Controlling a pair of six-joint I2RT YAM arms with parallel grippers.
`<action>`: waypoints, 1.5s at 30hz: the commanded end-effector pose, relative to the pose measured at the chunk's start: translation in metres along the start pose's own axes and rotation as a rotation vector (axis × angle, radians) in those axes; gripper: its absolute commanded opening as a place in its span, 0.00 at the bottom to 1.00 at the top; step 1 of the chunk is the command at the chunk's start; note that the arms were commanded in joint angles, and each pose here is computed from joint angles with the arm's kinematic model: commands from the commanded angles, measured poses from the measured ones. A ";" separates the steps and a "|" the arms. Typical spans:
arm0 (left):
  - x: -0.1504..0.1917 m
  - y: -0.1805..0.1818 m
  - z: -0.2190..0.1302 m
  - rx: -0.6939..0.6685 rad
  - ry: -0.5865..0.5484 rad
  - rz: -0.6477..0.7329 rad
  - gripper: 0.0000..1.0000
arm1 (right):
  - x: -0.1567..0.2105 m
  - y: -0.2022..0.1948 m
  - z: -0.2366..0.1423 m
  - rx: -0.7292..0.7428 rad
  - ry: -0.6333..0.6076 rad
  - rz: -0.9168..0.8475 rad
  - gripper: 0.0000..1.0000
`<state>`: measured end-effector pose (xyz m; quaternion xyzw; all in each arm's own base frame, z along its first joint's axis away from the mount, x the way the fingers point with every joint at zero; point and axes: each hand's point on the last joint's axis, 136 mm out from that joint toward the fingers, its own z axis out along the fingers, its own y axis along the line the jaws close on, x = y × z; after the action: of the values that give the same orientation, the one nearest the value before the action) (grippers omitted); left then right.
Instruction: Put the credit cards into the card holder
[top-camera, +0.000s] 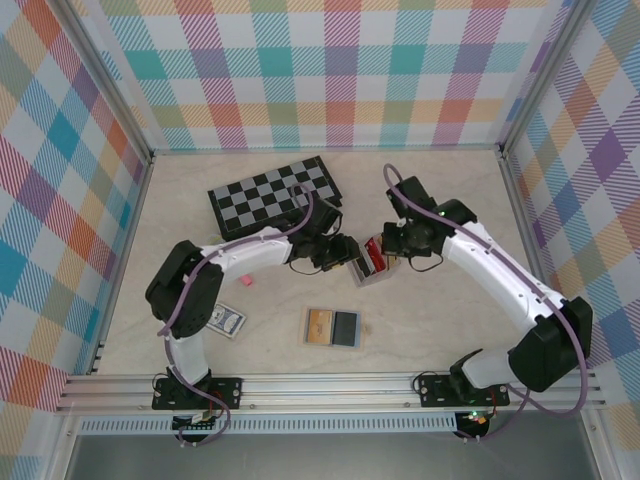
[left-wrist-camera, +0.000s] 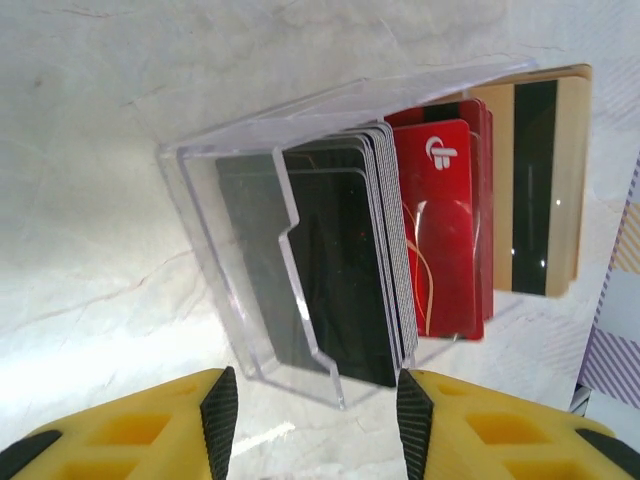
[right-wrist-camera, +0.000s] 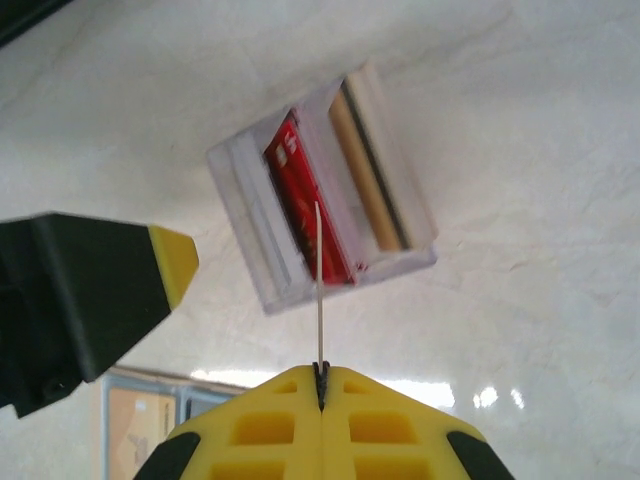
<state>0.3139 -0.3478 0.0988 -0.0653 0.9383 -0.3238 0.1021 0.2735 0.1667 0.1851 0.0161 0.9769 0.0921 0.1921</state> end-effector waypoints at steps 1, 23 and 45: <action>0.006 0.019 -0.026 -0.055 -0.038 0.005 0.48 | 0.031 -0.001 -0.003 0.051 0.035 0.086 0.00; 0.101 0.124 -0.057 -0.147 0.063 -0.066 0.49 | 0.144 0.038 0.061 -0.018 0.158 0.101 0.00; 0.131 0.141 -0.037 -0.208 0.146 -0.032 0.46 | 0.145 0.033 0.066 -0.046 0.123 0.142 0.00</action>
<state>0.1770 -0.2398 0.0257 -0.0721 0.9694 -0.2327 0.0295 0.1629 0.2210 0.0708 0.0700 0.9827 0.1264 0.1159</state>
